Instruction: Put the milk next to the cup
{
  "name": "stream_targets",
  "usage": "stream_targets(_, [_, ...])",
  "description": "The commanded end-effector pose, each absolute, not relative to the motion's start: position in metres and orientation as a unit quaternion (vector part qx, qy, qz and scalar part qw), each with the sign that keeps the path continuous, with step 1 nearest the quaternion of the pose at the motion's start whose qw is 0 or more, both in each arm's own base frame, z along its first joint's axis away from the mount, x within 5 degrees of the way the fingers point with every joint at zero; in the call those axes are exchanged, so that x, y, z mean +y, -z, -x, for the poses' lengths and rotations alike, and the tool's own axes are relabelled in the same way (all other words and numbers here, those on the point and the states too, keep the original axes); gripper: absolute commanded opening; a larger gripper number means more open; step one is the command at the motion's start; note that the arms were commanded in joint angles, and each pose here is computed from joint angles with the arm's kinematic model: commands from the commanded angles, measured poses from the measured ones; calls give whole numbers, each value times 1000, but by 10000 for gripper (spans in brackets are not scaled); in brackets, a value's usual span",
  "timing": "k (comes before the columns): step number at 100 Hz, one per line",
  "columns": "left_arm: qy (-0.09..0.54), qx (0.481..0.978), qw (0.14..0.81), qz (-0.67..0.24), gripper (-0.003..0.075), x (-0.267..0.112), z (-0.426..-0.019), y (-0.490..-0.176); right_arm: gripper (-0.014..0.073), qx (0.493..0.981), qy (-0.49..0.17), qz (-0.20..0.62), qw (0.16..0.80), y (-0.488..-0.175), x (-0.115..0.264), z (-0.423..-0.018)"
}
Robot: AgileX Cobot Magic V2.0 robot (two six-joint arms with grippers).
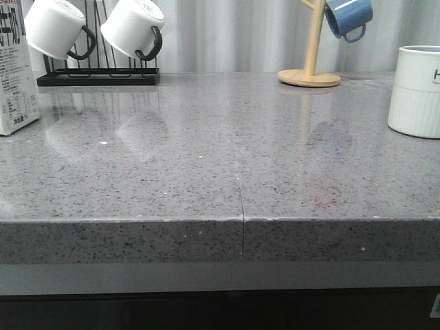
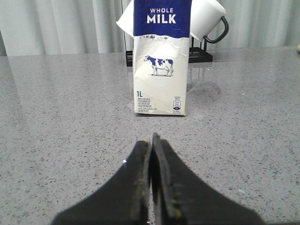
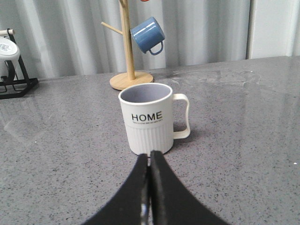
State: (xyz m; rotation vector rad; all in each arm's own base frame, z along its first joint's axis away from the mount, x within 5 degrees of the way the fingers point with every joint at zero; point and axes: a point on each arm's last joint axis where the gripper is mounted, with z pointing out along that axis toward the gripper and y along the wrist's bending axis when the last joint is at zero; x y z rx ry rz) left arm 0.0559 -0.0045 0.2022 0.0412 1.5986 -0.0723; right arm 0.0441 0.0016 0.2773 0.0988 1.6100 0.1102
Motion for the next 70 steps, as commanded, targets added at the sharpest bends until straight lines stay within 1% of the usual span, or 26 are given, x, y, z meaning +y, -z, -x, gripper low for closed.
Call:
stream_targets(1, [31,689,724,-13,-21,-4,-55,-198,-65,714,-47,-44,697,-306,1,-49])
stream_targets(11, [31,689,724,-13,-21,-4,-55,-198,-65,707,-46,-45,704,-314,1,-60])
stream_targets(16, [31,689,724,-13,-21,-4,-55,-198,-58,712,-46,-46,699,-314,1,-67])
stream_targets(21, [31,689,724,-13,-21,-4,-55,-198,-32,726,-45,-47,684,-311,0,-76])
stream_targets(28, [31,689,724,-13,-21,-4,-55,-198,42,742,-44,-49,668,-307,0,-87])
stream_targets(33, [31,689,724,-13,-21,-4,-55,-198,124,751,-43,-50,657,-305,0,-97])
stream_targets(40, [31,689,724,-13,-21,-4,-55,-198,232,756,-41,-51,652,-302,-1,-111])
stream_targets(45, [31,689,724,-13,-21,-4,-55,-198,277,755,-37,-50,653,-301,-1,-120])
stream_targets(70, [31,689,724,-13,-21,-4,-55,-198,282,738,-17,-33,674,-294,-3,-164])
